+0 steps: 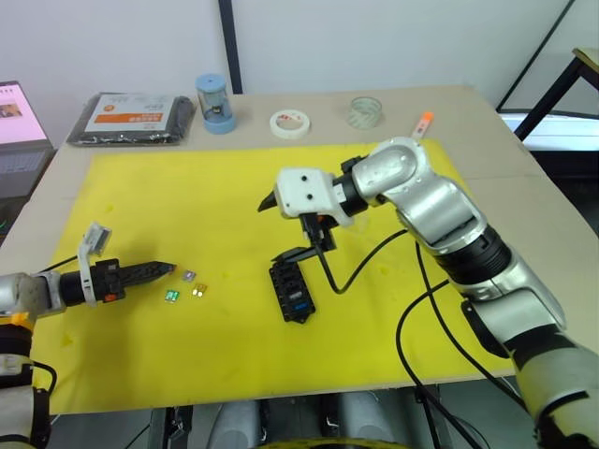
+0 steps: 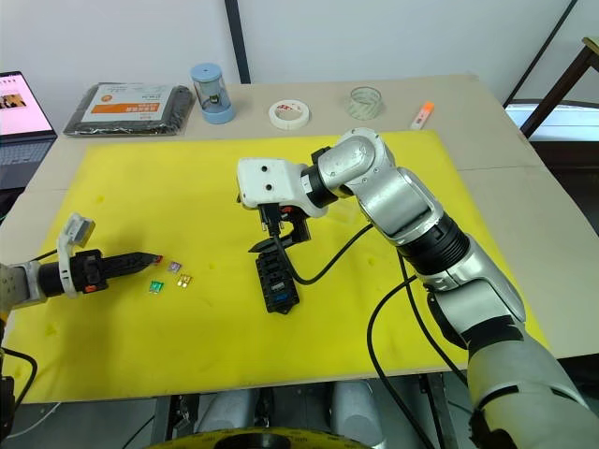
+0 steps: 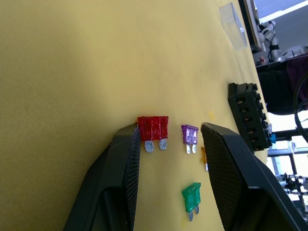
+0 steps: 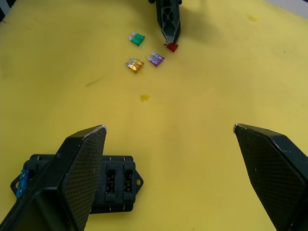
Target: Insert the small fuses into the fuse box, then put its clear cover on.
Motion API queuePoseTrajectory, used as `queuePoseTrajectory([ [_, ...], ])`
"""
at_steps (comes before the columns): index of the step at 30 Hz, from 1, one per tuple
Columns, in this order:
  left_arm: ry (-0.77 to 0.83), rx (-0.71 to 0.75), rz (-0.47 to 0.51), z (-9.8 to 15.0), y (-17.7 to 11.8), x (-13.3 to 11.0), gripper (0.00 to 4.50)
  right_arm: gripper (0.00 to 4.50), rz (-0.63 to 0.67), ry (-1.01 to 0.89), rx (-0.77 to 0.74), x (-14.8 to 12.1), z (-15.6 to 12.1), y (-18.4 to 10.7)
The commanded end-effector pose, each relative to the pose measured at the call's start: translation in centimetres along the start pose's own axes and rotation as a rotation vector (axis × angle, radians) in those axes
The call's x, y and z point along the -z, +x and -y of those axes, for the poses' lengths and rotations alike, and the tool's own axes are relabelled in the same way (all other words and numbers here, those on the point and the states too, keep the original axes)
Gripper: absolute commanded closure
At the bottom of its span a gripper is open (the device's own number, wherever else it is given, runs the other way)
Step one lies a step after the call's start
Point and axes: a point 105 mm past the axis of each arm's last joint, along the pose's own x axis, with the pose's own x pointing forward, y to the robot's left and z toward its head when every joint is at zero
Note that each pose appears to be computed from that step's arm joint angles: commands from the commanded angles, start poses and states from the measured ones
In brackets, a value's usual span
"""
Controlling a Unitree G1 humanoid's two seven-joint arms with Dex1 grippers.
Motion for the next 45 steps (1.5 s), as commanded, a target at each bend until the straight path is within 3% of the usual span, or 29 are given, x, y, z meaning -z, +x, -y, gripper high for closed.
queuePoseTrajectory([
  [1,-0.047,-0.047,-0.002,-1.0,-0.6,1.0,2.81,0.00,0.006,-0.049,0.016,-0.8,0.4,-0.4],
  [5,-0.062,-0.030,0.012,-0.7,-0.7,1.1,4.06,0.00,0.001,-0.055,0.013,-0.7,0.3,-0.4],
  [23,-0.066,-0.040,0.021,-1.0,-0.8,1.6,4.06,0.00,-0.006,-0.068,0.005,-0.5,0.3,-0.4],
  [26,-0.063,-0.046,0.016,-1.1,-0.7,1.8,4.49,0.00,-0.009,-0.069,0.004,-0.5,0.2,-0.4],
  [37,-0.034,-0.058,0.054,-1.1,-1.0,1.1,4.49,0.00,-0.015,-0.068,0.004,-0.3,0.1,-0.5],
  [41,0.043,-0.020,0.098,0.1,-1.1,-0.2,4.49,0.00,0.008,-0.037,0.012,-0.3,-0.1,-0.7],
  [45,0.187,0.066,0.141,3.2,-0.6,-1.4,4.49,0.00,0.046,0.033,0.022,0.0,-0.7,-1.4],
])
